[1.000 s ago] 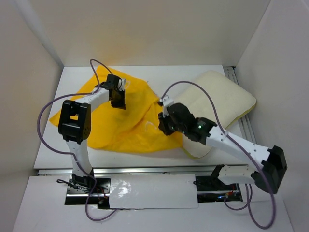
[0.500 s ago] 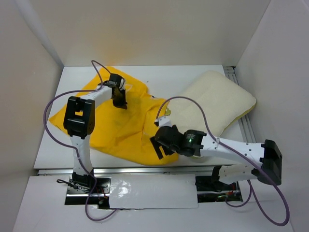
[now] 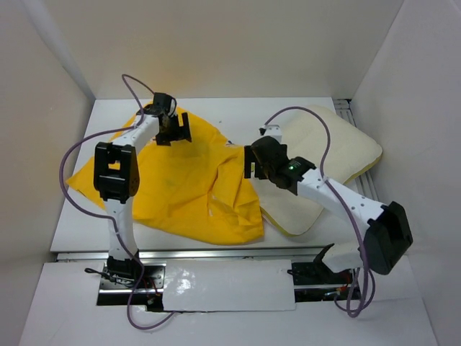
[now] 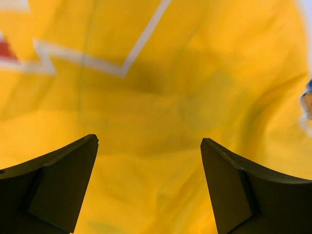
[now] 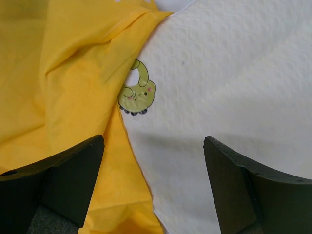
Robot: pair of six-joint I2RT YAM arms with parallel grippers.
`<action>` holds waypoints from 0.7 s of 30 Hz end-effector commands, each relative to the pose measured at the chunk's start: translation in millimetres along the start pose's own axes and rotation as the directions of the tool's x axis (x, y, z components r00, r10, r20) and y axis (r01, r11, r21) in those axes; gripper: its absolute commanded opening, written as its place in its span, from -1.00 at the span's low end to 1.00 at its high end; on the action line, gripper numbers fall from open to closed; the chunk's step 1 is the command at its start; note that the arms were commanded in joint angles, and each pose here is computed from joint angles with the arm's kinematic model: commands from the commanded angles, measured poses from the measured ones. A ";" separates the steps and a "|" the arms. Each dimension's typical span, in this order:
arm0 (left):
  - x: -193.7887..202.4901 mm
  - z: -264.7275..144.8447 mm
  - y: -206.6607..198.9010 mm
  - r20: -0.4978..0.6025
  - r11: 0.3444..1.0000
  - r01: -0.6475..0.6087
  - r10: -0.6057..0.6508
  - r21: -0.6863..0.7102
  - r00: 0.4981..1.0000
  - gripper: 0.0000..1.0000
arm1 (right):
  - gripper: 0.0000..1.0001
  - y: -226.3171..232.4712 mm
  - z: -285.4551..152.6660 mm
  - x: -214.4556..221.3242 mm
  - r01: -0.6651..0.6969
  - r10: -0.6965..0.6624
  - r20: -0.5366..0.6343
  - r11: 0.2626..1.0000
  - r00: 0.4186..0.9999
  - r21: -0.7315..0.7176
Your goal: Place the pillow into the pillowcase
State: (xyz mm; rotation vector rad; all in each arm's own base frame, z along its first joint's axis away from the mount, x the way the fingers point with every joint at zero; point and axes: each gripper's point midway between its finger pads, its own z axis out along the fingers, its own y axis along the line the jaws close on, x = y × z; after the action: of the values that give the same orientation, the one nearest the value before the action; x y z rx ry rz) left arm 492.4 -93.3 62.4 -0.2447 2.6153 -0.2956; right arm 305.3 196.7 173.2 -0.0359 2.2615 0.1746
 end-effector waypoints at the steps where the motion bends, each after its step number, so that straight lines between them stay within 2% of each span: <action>1: -9.3 10.2 -3.1 -0.009 0.996 -0.071 0.071 -0.052 0.997 1.00 | 0.79 28.5 15.5 -34.7 0.005 0.002 0.080 0.997 0.997 -0.083; 5: 5.7 26.4 6.9 -0.050 0.991 -0.095 0.090 -0.098 0.995 1.00 | 0.79 29.6 44.1 -23.5 0.033 -0.032 0.024 0.999 0.999 -0.019; 12: 36.6 50.7 25.5 -0.138 0.980 -0.091 0.067 -0.176 0.988 1.00 | 0.79 40.8 74.9 -41.0 -0.038 0.044 0.061 0.995 0.997 -0.097; 15: 51.1 62.4 32.4 -0.181 0.971 -0.102 0.062 -0.218 0.982 0.81 | 0.79 45.9 89.5 -44.6 -0.043 0.048 0.055 0.994 0.997 -0.099; 19: 56.4 64.6 35.8 -0.193 0.961 -0.120 0.072 -0.250 0.979 -0.05 | 0.77 53.7 103.8 -47.8 -0.037 0.042 0.043 0.992 0.998 -0.118; 20: 62.8 68.2 43.2 -0.204 0.952 -0.118 0.061 -0.282 0.977 -0.99 | 0.74 57.0 105.6 -48.0 -0.037 0.042 0.037 0.991 0.998 -0.129; 21: 66.7 65.8 46.2 -0.217 0.947 -0.112 0.047 -0.300 0.975 -1.00 | 0.74 56.6 108.0 -51.8 -0.043 0.048 0.038 0.990 0.998 -0.134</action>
State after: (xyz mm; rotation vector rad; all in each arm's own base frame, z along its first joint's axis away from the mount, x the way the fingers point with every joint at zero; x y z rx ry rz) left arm 506.2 -81.8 21.9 -0.1964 2.6649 0.0136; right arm 395.7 249.1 125.1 -0.0484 2.2871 0.2602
